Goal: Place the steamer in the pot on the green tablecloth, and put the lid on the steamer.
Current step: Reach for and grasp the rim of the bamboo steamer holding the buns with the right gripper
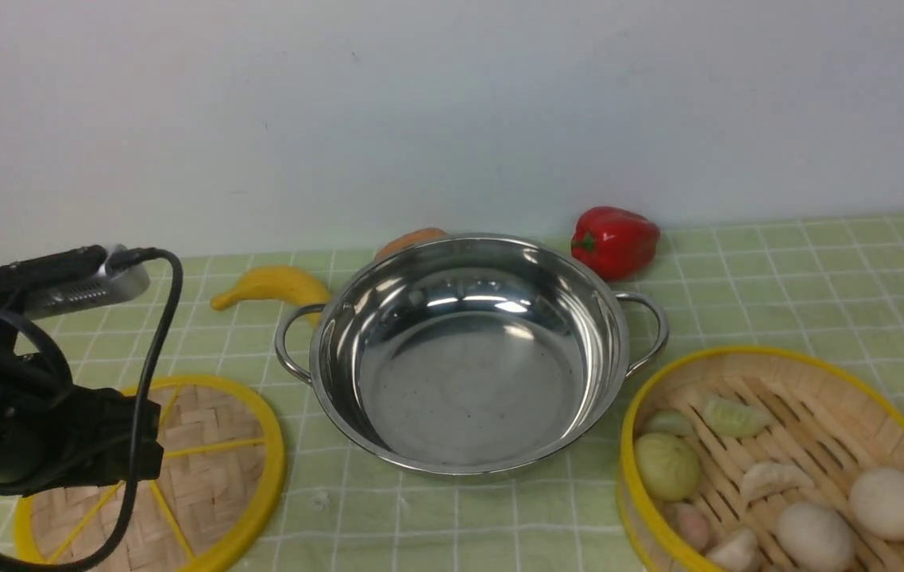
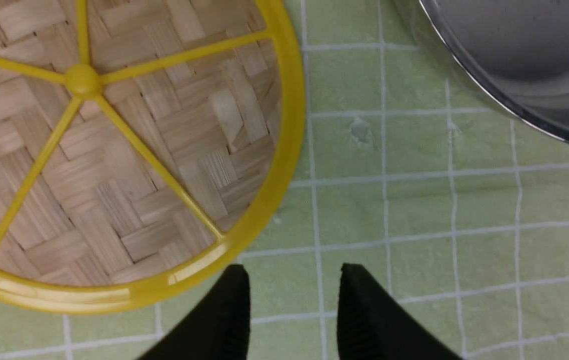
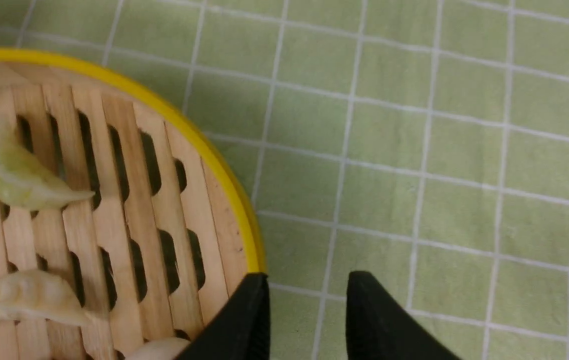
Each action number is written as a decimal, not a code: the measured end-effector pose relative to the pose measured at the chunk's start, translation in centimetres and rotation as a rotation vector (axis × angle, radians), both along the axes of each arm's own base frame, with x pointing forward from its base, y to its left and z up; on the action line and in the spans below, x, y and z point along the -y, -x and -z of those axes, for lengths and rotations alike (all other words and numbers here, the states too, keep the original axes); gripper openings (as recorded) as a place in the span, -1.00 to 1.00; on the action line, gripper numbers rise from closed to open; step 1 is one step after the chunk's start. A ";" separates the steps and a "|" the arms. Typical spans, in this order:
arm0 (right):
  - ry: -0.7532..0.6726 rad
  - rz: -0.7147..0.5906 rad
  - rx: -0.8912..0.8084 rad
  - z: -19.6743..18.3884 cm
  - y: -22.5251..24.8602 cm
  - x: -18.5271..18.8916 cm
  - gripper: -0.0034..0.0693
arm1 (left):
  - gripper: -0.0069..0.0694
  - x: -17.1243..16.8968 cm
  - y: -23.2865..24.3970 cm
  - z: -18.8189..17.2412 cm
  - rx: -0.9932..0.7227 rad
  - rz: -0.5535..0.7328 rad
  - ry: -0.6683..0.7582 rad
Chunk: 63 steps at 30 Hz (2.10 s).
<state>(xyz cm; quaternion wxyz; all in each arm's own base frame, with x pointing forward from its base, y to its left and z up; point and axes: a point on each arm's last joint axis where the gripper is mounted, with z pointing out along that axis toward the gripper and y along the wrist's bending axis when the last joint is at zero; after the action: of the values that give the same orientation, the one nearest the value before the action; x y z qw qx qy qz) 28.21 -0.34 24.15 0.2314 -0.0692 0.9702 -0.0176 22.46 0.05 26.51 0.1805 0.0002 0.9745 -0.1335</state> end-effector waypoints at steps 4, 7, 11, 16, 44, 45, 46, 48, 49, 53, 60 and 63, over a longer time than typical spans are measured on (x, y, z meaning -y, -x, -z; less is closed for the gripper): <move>-0.001 -0.067 -0.067 2.0 -0.8 -0.2 -0.24 | -0.18 -0.1 -0.2 0.0 0.015 -0.001 -0.006; -0.009 -0.123 -0.102 3.2 -1.2 -0.5 -0.24 | -0.18 -0.1 -0.2 0.0 0.016 -0.001 -0.006; -0.021 -0.152 -0.113 3.8 -1.5 -0.7 -0.24 | -0.18 -0.1 -0.2 0.0 0.024 0.024 -0.017; -0.017 -0.156 -0.106 4.4 -1.9 -0.7 -0.24 | -0.18 -0.1 -0.2 0.0 0.032 0.038 -0.024; 0.013 -0.038 -0.257 7.3 -2.3 0.1 -0.72 | -0.18 -0.1 -0.4 0.0 0.050 0.031 -0.029; 0.024 -0.029 -0.272 7.3 -2.1 0.2 -0.72 | -0.18 -0.1 -0.4 0.0 0.050 0.031 -0.029; 0.022 -0.020 -0.278 7.3 -2.1 0.2 -0.72 | -0.18 -0.1 -0.4 0.0 0.050 0.031 -0.029; 0.033 -0.005 -0.305 7.3 -1.8 0.3 -0.72 | -0.18 -0.1 -0.4 0.0 0.050 0.031 -0.029; 0.035 0.009 -0.314 7.2 -1.7 0.4 -0.72 | -0.18 -0.1 -0.4 0.0 0.050 0.031 -0.029; 0.034 0.031 -0.331 7.1 -1.6 0.4 -0.73 | -0.18 -0.1 -0.4 0.0 0.050 0.032 -0.029; 0.044 0.044 -0.396 5.6 -0.8 0.5 -0.73 | -0.18 -0.1 -0.4 0.0 0.050 0.032 -0.029; 0.060 0.040 -0.393 3.0 -1.1 0.7 -0.71 | -0.18 -0.1 -0.4 0.0 0.050 0.032 -0.029</move>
<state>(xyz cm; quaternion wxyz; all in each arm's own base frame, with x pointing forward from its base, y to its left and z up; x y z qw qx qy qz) 29.35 -1.01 21.15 0.0351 -0.0587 0.9970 -0.0373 22.86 0.19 26.56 0.2027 0.0216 0.9714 -0.1221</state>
